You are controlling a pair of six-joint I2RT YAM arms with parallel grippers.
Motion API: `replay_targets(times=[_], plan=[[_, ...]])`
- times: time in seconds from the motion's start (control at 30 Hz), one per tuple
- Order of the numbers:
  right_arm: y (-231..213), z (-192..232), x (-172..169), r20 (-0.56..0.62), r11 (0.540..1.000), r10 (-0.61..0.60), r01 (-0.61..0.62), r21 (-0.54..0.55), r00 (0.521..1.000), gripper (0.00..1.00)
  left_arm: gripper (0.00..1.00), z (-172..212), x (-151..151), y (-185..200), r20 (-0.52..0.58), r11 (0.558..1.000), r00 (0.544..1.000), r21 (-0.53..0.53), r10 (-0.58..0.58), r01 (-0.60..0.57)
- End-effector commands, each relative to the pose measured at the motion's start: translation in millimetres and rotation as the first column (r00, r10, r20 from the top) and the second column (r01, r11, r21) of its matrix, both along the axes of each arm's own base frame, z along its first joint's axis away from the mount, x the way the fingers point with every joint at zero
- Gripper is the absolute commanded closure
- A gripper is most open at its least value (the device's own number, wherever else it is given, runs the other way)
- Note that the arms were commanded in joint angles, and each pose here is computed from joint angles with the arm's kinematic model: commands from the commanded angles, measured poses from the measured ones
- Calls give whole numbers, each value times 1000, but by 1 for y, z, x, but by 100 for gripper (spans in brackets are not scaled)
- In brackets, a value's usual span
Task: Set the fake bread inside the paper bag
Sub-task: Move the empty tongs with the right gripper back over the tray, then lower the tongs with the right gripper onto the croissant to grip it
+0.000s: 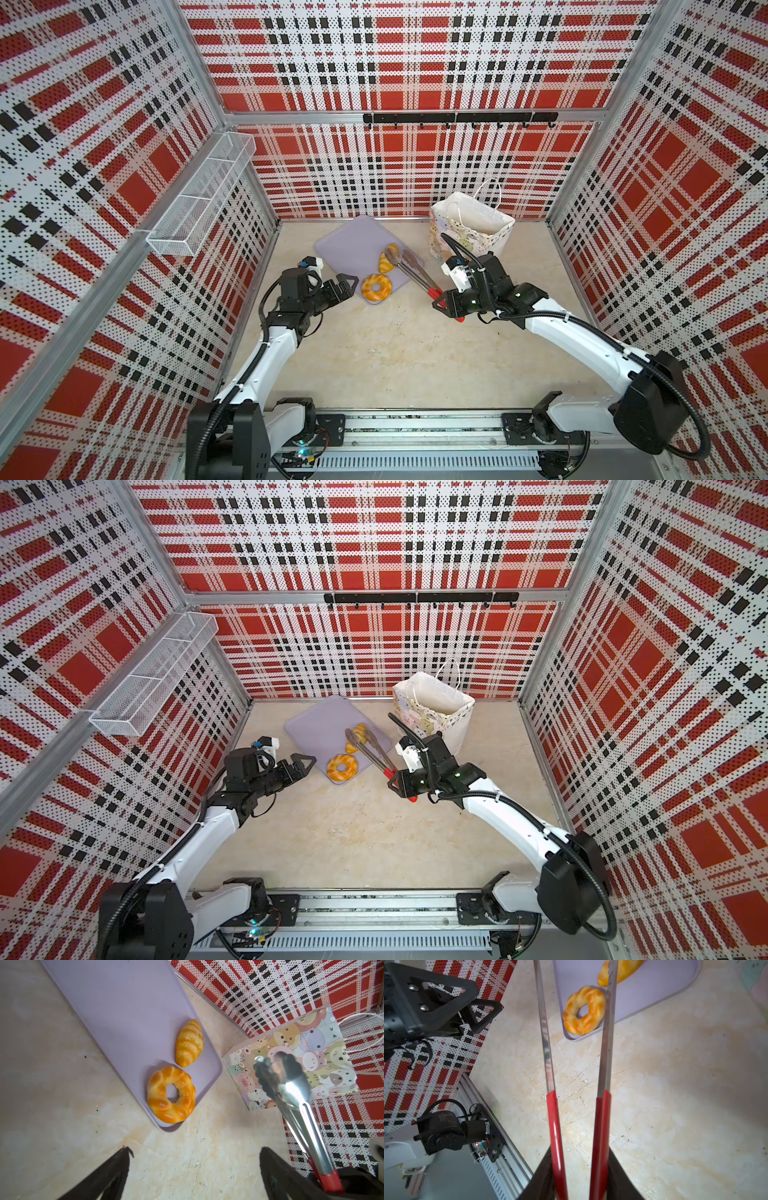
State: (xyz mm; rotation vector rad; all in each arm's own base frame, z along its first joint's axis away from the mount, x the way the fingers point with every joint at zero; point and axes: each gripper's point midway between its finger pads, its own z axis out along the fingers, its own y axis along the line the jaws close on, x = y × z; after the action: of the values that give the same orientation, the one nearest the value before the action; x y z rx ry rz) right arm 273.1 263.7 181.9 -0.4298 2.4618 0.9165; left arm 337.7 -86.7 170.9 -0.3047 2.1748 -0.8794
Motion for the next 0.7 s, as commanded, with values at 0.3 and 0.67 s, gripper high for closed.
replay_targets(times=[0.3, 0.67], plan=[[40, -20, 39, -167, 952, -220, 249, 180, 961, 66, 0, -8, -10, -12, -26, 996, 996, -38, -84, 83], [46, -48, 53, -146, 948, -289, 305, 96, 946, 64, 0, -13, -19, -26, -34, 992, 991, -37, -126, 124]])
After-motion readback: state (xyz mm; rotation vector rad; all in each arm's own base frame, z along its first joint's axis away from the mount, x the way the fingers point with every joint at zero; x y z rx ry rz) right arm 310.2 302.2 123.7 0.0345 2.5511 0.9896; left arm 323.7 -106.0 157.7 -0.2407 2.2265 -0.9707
